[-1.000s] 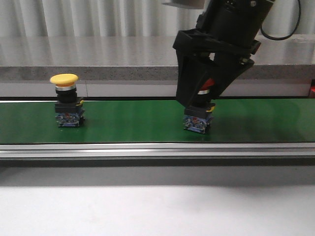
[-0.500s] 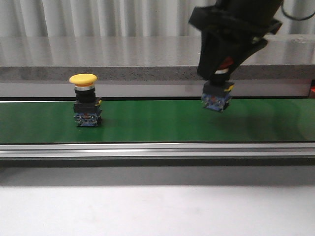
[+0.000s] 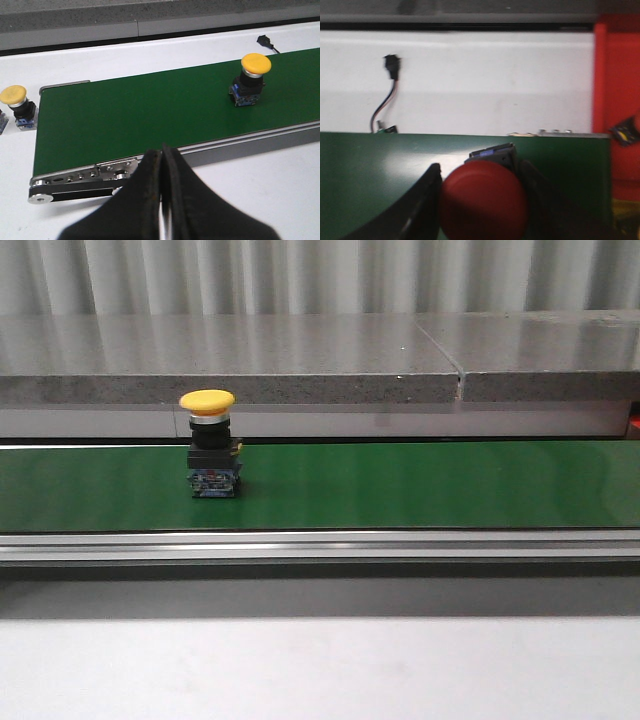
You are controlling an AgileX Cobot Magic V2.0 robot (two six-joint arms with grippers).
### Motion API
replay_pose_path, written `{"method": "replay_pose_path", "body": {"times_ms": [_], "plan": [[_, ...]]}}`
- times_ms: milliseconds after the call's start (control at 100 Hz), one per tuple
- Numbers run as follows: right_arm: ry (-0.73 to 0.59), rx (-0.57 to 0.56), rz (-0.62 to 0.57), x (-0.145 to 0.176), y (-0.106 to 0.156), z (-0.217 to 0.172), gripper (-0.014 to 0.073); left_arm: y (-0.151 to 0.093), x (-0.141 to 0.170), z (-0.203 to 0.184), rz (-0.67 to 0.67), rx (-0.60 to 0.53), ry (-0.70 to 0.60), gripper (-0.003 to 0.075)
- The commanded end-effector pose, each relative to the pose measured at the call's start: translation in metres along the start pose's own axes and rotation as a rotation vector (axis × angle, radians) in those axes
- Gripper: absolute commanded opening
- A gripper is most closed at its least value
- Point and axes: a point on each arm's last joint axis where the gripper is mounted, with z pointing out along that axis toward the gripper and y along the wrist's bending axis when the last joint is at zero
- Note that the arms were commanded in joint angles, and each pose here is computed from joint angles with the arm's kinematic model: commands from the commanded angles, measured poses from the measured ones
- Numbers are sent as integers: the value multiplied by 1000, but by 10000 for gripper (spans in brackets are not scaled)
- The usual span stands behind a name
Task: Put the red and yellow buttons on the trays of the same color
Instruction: 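Carry the red button into the red tray and release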
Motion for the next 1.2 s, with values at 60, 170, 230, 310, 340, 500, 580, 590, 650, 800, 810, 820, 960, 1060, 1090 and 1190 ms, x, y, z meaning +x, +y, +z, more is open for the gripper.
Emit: {"method": "replay_pose_path", "body": {"times_ms": [60, 170, 230, 310, 340, 500, 580, 590, 650, 800, 810, 820, 960, 1060, 1090, 1190], "plan": [[-132, 98, 134, -11, -40, -31, 165, -1, -13, -4, -4, 9, -87, -20], [-150, 151, 188, -10, -63, -34, 165, -1, -13, -4, -4, 9, -87, -20], [-150, 174, 213, -8, -74, -33, 165, -1, -13, -4, -4, 9, -87, -20], [-124, 184, 236, -6, -83, -26, 165, -1, -13, -4, -4, 9, -87, -20], [-112, 184, 239, -6, -85, -21, 165, -1, -13, -4, -4, 9, -87, -20], [-79, 187, 254, -6, -95, 5, 165, -1, -13, -4, -4, 9, -87, -20], [-44, 185, 264, -3, -100, 19, 165, -1, -13, -4, -4, 9, -87, -20], [-41, 185, 265, -3, -100, 20, 165, -1, -13, -4, -4, 9, -87, -20], [-18, 184, 271, -1, -103, 29, 165, -1, -13, -4, -4, 9, -87, -20], [9, 186, 280, 1, -110, 47, 165, -1, -13, -4, -4, 9, -87, -20], [11, 187, 281, 2, -110, 49, 165, -1, -13, -4, -4, 9, -87, -20], [12, 188, 281, 2, -111, 51, 165, -1, -13, -4, -4, 9, -87, -20], [18, 192, 289, 3, -115, 60, 165, -1, -13, -4, -4, 9, -87, -20], [32, 196, 307, 5, -117, 66, 165, -1, -13, -4, -4, 9, -87, -20], [36, 199, 308, 6, -118, 68, 165, -1, -13, -4, -4, 9, -87, -20], [47, 214, 308, 7, -121, 73, 165, -1, -13, -4, -4, 9, -87, -20]]}}
